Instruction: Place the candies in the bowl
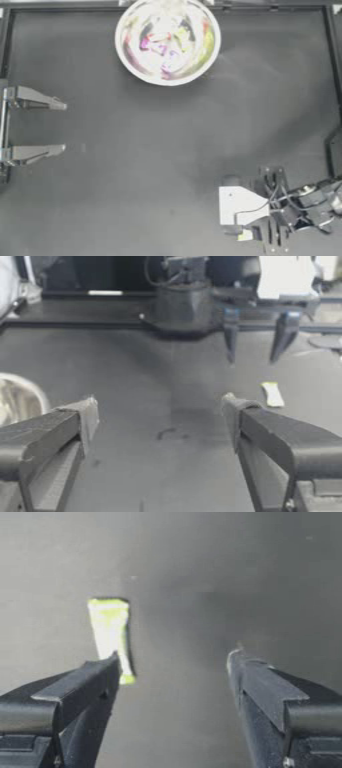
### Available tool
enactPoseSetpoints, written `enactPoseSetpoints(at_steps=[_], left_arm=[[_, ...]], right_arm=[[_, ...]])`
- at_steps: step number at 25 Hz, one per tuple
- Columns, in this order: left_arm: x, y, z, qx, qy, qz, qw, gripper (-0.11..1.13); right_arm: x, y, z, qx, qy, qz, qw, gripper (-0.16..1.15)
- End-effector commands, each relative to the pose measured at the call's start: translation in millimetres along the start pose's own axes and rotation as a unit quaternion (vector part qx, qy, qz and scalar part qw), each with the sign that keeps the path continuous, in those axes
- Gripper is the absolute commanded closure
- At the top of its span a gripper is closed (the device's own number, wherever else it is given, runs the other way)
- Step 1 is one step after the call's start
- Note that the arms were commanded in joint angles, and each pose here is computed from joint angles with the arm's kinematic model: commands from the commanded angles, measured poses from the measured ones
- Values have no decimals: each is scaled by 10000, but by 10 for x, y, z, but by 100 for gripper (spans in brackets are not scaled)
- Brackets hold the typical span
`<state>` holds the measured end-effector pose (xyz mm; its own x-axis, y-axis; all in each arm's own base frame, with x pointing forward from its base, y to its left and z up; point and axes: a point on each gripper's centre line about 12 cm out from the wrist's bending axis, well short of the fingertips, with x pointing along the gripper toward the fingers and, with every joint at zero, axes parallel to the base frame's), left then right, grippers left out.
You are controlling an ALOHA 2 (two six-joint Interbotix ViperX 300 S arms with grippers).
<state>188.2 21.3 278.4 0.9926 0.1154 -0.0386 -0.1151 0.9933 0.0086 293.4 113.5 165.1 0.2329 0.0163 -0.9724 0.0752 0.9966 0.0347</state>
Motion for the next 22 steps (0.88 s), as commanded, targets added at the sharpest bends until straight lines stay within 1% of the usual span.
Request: enactPoseSetpoints(at_steps=[1,3,7,12,16,22], left_arm=[[33,4,70,0,-69,12,10000,-1],[33,1,70,-8,-69,5,10000,-1],[33,4,70,15,-69,12,10000,-1],[22,31,75,20,-91,81,9999,-1],[22,34,75,20,-91,89,9999,-1],[22,31,68,5,-83,81,9999,-1]], right_arm=[[5,72,-5,102,-91,213,9997,4],[54,110,-36,135,-36,251,9996,4],[146,184,-81,160,95,211,9996,4],[236,263,-95,154,118,149,9997,4],[310,270,-91,210,100,123,9997,4],[412,302,-101,152,166,78,9997,4]])
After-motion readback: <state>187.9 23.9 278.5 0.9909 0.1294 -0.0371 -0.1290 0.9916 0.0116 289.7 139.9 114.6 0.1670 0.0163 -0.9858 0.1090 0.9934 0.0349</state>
